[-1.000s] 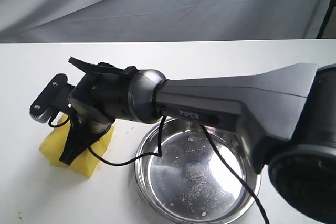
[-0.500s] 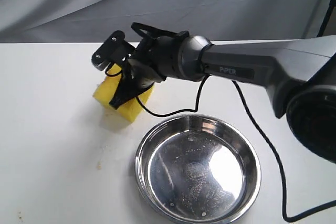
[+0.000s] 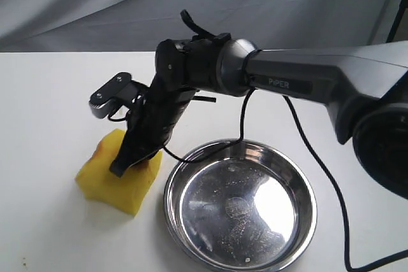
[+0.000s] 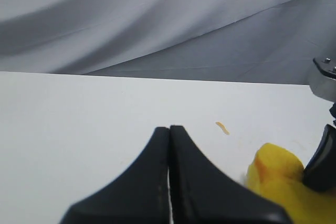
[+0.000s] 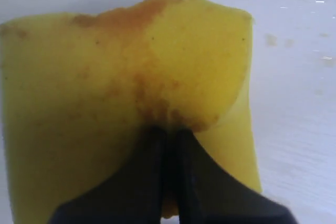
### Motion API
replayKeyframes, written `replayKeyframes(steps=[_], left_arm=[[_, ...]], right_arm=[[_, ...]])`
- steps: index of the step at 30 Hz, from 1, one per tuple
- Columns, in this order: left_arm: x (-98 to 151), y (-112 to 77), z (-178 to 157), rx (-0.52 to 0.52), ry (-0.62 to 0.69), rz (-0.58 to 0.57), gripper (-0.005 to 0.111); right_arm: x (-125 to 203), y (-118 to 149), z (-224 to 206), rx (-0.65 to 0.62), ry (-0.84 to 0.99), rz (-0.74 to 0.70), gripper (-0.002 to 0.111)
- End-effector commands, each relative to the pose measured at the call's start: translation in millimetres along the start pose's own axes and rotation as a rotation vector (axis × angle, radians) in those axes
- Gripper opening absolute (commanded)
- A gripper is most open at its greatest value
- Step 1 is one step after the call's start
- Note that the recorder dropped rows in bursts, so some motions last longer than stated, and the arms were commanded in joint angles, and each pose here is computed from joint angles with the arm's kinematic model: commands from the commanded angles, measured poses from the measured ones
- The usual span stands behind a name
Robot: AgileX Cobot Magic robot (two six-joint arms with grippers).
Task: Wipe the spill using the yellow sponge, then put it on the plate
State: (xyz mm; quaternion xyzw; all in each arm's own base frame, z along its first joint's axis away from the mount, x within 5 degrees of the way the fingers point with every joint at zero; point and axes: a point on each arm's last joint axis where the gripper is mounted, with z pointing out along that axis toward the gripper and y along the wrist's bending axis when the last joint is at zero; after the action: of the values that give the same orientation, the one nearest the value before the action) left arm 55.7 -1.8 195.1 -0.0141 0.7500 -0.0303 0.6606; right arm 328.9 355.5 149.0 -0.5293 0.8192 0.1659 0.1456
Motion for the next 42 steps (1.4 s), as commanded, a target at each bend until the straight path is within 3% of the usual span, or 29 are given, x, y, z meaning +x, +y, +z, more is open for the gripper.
replayKeyframes(steps=[1, 6, 11, 23, 30, 35, 42], left_arm=[[1, -0.4, 0, 0.007, -0.003, -0.016, 0.000], [1, -0.4, 0, 0.007, -0.003, -0.016, 0.000], [1, -0.4, 0, 0.007, -0.003, -0.016, 0.000], [1, -0.4, 0, 0.007, -0.003, -0.016, 0.000], [1, -0.4, 0, 0.007, -0.003, -0.016, 0.000], [1, -0.4, 0, 0.007, -0.003, -0.016, 0.000], [1, -0.4, 0, 0.007, -0.003, -0.016, 0.000]], right_arm=[[-2, 27, 7, -0.082, 0.038, -0.068, 0.000], [-13, 32, 12, 0.062, -0.034, -0.111, 0.000], [-30, 7, 6, 0.242, -0.222, 0.003, 0.000], [-46, -74, 16, 0.289, -0.207, 0.143, 0.000], [-55, -118, 1, 0.333, -0.354, 0.309, 0.000], [-42, -129, 13, 0.248, -0.326, 0.395, 0.000], [-44, -109, 17, 0.049, -0.301, 0.264, 0.000]])
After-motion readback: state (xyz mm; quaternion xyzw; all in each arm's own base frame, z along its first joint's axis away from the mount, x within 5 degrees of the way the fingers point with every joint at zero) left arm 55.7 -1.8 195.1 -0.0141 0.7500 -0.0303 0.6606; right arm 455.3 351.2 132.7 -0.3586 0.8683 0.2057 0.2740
